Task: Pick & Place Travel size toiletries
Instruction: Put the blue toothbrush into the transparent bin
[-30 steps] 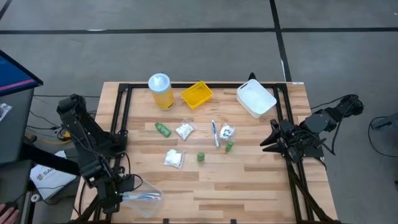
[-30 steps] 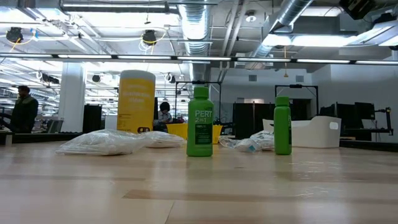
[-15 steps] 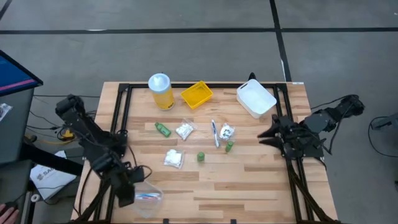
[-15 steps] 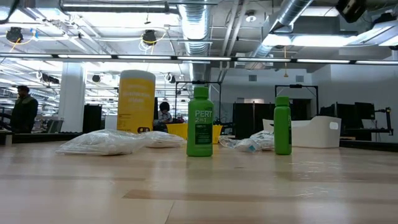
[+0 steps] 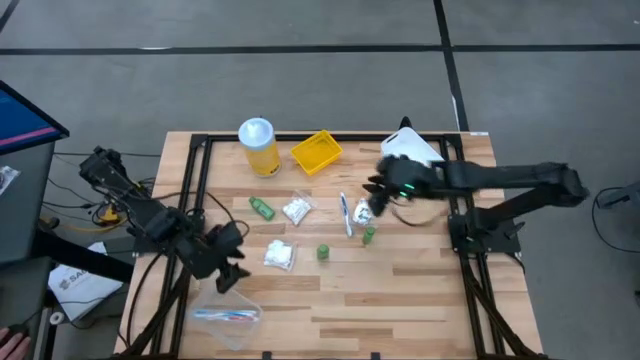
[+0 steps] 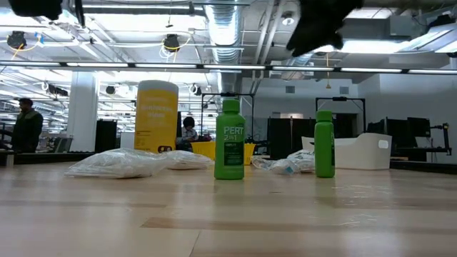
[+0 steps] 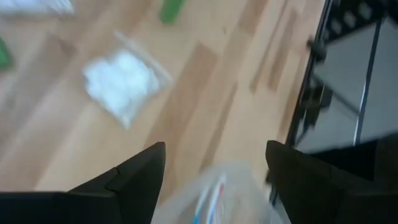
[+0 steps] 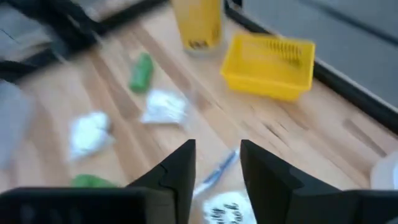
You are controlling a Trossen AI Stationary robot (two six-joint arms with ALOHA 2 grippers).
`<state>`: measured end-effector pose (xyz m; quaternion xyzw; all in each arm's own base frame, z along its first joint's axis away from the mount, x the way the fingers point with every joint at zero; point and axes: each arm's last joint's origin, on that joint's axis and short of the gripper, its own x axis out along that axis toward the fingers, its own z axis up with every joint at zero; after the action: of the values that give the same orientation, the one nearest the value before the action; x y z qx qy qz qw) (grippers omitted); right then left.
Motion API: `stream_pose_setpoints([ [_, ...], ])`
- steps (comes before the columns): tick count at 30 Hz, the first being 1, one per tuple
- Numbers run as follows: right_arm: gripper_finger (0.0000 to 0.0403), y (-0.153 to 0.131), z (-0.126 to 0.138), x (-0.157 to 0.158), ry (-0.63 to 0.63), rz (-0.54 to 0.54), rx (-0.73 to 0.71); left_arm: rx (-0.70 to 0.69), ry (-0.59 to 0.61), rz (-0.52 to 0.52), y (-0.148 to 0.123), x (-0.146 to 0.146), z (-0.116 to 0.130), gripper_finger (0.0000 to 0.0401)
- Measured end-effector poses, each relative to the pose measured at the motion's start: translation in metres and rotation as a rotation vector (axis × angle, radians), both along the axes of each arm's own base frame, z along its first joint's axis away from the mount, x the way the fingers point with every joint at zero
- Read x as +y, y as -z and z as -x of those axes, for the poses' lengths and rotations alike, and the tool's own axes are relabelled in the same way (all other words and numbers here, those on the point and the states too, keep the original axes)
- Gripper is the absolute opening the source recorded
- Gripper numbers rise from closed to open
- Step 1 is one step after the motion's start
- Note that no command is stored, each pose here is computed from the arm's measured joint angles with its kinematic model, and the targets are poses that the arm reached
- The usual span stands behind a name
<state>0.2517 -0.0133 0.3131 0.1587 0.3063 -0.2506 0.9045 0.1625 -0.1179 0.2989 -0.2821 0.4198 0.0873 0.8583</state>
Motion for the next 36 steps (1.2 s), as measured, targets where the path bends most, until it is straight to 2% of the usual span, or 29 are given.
stream_pose_setpoints([
  [3, 0.0160, 0.016, -0.030, -0.022, 0.001, -0.070, 0.138, -0.059, -0.047, -0.026, -0.006, 0.006, 0.003, 0.0273],
  [8, 0.0235, 0.049, -0.076, -0.056, -0.008, -0.205, 0.247, -0.121, -0.096, -0.053, -0.011, 0.011, 0.007, 0.0273],
  [11, 0.0254, 0.077, -0.098, -0.071, 0.013, -0.259, 0.327, -0.126, -0.102, -0.060, -0.011, 0.011, 0.006, 0.0273],
  [15, 0.0252, 0.109, -0.117, -0.082, 0.029, -0.296, 0.439, -0.127, -0.104, -0.064, -0.011, 0.011, 0.006, 0.0273],
  [20, 0.0236, 0.138, -0.126, -0.094, 0.052, -0.324, 0.558, -0.129, -0.107, -0.067, -0.011, 0.011, 0.006, 0.0273],
  [26, 0.0226, 0.156, -0.131, -0.105, 0.055, -0.327, 0.585, -0.147, -0.129, -0.089, -0.012, 0.012, 0.006, 0.0273],
  [32, 0.0223, 0.175, -0.133, -0.103, 0.024, -0.397, 0.618, -0.153, -0.133, -0.095, -0.012, 0.012, 0.006, 0.0273],
  [36, 0.0220, 0.176, -0.134, -0.103, 0.025, -0.400, 0.627, -0.158, -0.138, -0.100, -0.012, 0.012, 0.005, 0.0273],
])
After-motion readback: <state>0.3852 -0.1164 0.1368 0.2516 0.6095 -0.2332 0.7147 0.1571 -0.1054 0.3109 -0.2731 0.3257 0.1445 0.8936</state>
